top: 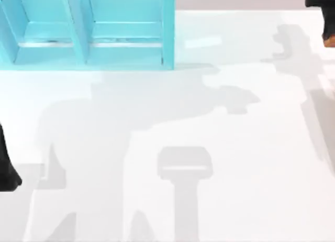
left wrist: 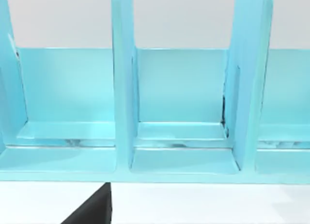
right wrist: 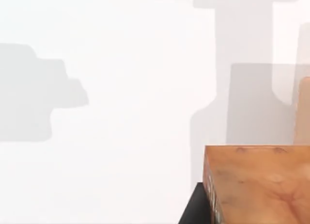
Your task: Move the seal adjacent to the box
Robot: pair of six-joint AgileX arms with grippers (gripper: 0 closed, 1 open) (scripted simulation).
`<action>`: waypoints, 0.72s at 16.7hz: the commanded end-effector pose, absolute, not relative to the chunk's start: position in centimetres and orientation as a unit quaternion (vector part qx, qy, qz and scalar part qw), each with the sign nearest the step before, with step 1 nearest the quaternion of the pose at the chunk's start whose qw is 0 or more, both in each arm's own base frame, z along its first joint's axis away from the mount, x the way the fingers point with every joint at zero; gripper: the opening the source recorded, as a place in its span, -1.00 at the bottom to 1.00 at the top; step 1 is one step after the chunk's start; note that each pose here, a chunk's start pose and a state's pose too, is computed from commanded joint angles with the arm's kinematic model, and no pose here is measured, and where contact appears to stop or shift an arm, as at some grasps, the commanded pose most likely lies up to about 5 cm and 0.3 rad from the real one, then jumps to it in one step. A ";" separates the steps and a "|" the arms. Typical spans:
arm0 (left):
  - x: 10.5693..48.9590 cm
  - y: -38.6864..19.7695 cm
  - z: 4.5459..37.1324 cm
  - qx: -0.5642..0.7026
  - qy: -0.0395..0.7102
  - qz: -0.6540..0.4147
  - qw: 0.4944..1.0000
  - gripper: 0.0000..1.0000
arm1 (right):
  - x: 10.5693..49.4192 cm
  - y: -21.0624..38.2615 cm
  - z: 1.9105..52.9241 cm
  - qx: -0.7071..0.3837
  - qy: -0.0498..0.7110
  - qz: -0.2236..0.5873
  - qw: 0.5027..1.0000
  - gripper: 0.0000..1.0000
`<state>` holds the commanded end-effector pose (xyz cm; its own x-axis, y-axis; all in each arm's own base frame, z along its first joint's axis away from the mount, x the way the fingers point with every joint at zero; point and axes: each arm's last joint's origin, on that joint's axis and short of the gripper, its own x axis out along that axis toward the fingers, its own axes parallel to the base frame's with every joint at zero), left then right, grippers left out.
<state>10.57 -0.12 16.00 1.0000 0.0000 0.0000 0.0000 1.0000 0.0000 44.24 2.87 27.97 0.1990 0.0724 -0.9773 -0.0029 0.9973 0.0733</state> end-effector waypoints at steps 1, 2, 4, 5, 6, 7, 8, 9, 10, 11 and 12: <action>10.6 -0.1 16.0 0.000 0.000 0.000 1.000 1.00 | 44.6 2.9 28.0 0.031 0.616 0.031 0.787 -1.00; 10.6 -0.1 16.0 0.000 0.000 0.000 1.000 1.00 | 44.8 3.1 27.9 0.032 0.605 0.037 0.794 -1.00; 10.6 -0.1 16.0 0.000 0.000 0.000 1.000 1.00 | 44.9 3.5 26.7 0.032 0.605 0.041 0.795 -1.00; 10.6 -0.1 16.0 0.000 0.000 0.000 1.000 1.00 | 44.8 3.7 25.7 0.030 0.613 0.039 0.789 -1.00; 10.6 -0.1 16.0 0.000 0.000 0.000 1.000 1.00 | 44.5 3.8 24.6 0.027 0.626 0.034 0.778 -1.00; 10.6 -0.1 16.0 0.000 0.000 0.000 1.000 1.00 | 44.2 3.8 23.3 0.023 0.645 0.026 0.764 -1.00; 10.6 -0.1 16.0 0.000 0.000 0.000 1.000 1.00 | 43.8 3.8 22.2 0.018 0.664 0.018 0.747 -1.00; 10.6 -0.1 16.0 0.000 0.000 0.000 1.000 1.00 | 43.4 3.6 21.3 0.013 0.682 0.009 0.731 -1.00; 10.6 -0.1 16.0 0.000 0.000 0.000 1.000 1.00 | 43.0 3.5 20.5 0.008 0.696 0.002 0.718 -1.00; 10.6 -0.1 16.0 0.000 0.000 0.000 1.000 1.00 | 42.9 3.4 20.1 0.004 0.705 -0.003 0.709 -1.00; 10.6 -0.1 16.0 0.000 0.000 0.000 1.000 1.00 | 42.8 3.4 19.9 0.003 0.707 -0.004 0.707 -1.00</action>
